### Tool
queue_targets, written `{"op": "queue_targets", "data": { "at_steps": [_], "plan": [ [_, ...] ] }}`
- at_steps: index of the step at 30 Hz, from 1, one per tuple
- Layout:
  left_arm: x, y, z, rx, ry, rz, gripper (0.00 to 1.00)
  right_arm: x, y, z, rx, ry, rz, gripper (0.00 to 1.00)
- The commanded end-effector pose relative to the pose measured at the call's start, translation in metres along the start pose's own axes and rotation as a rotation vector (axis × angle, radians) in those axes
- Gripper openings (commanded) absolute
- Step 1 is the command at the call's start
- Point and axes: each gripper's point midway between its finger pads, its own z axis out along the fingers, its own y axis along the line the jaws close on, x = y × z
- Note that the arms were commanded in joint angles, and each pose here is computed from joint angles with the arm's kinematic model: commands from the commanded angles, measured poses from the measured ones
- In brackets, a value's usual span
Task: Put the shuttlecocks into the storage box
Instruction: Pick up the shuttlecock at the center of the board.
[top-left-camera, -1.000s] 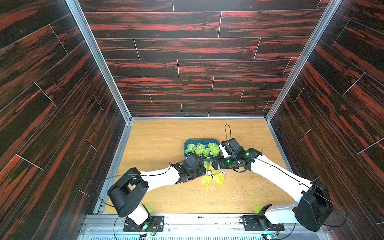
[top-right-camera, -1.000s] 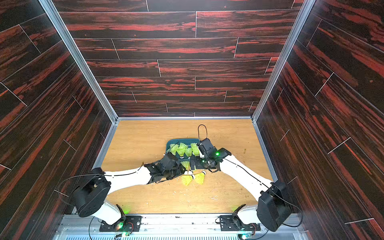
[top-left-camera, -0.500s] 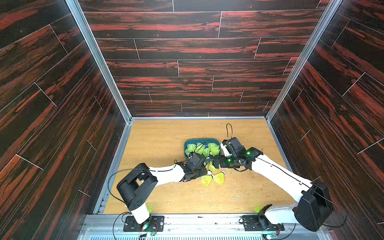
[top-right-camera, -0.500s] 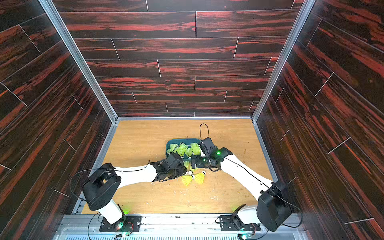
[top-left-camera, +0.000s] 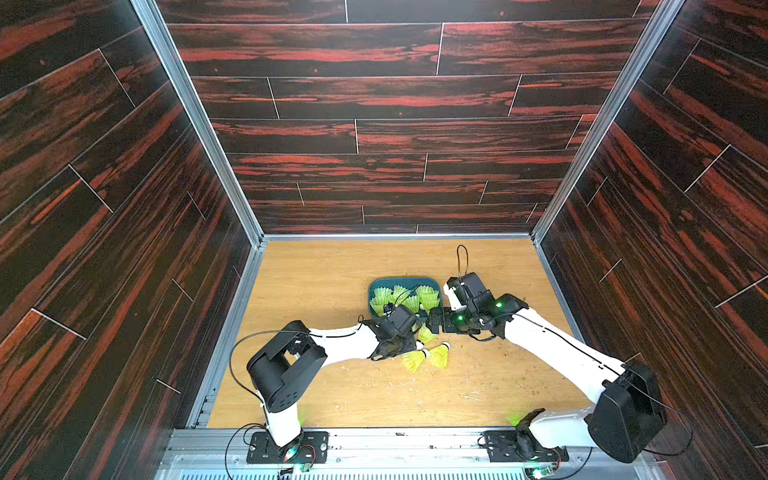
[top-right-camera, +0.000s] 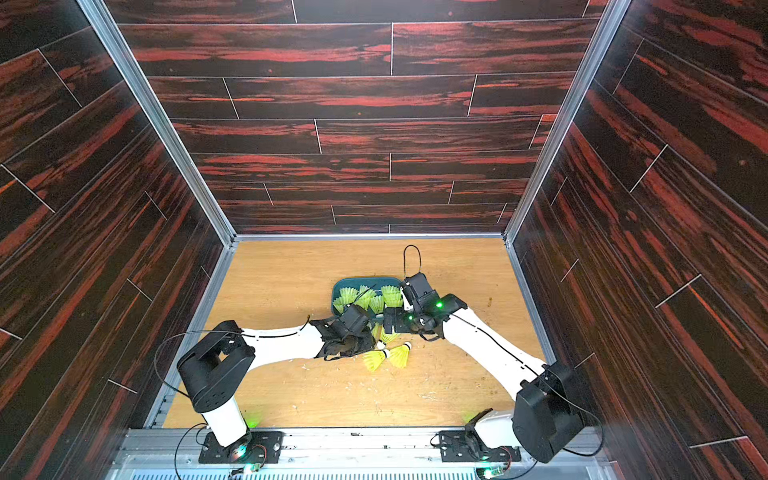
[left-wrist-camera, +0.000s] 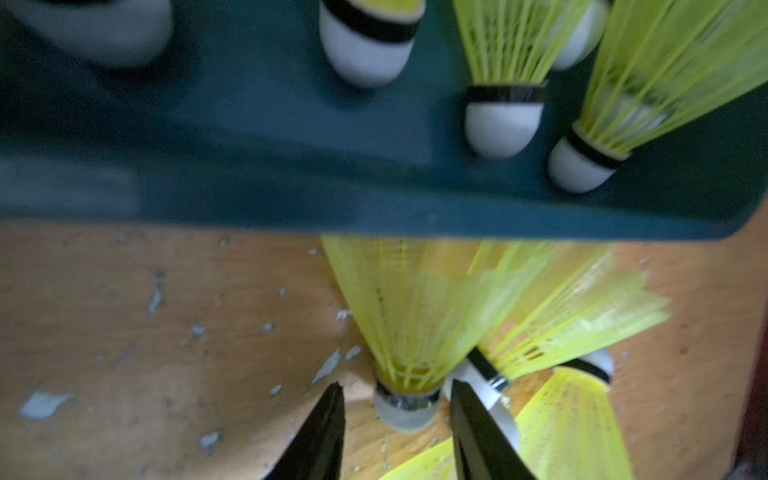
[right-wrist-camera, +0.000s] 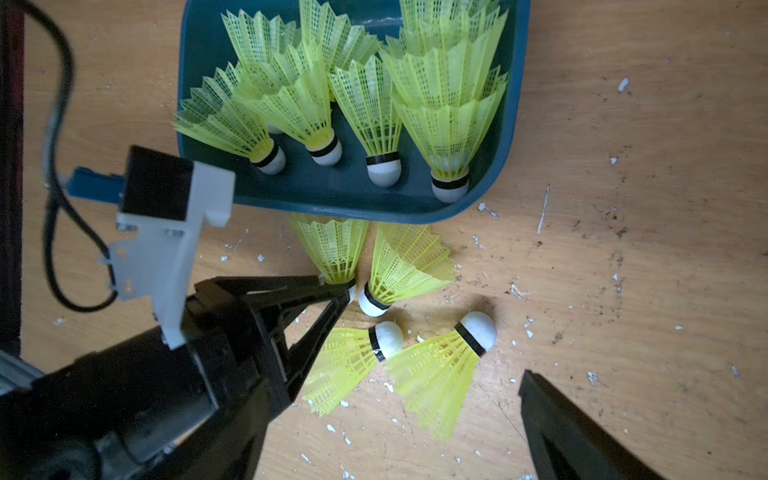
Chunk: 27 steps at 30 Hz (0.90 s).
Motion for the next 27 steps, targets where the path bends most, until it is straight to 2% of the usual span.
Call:
{"op": "queue_targets", "data": {
  "at_steps": [1, 11, 15, 27],
  "plan": [
    [0.002, 0.01, 0.001, -0.07, 0.002, 0.036, 0.44, 0.001, 0.0, -0.001, -0.016, -0.001, 0.008, 0.97],
    [-0.003, 0.012, 0.004, -0.104, -0.015, 0.091, 0.35, 0.0, 0.0, -0.001, -0.023, -0.001, 0.009, 0.97],
    [-0.001, 0.014, -0.001, -0.101, -0.01, 0.103, 0.27, 0.0, 0.0, -0.002, -0.023, -0.001, 0.009, 0.97],
    [-0.002, 0.018, -0.062, -0.06, -0.057, 0.128, 0.25, -0.008, 0.004, -0.005, -0.034, -0.02, 0.006, 0.96]
  ]
}}
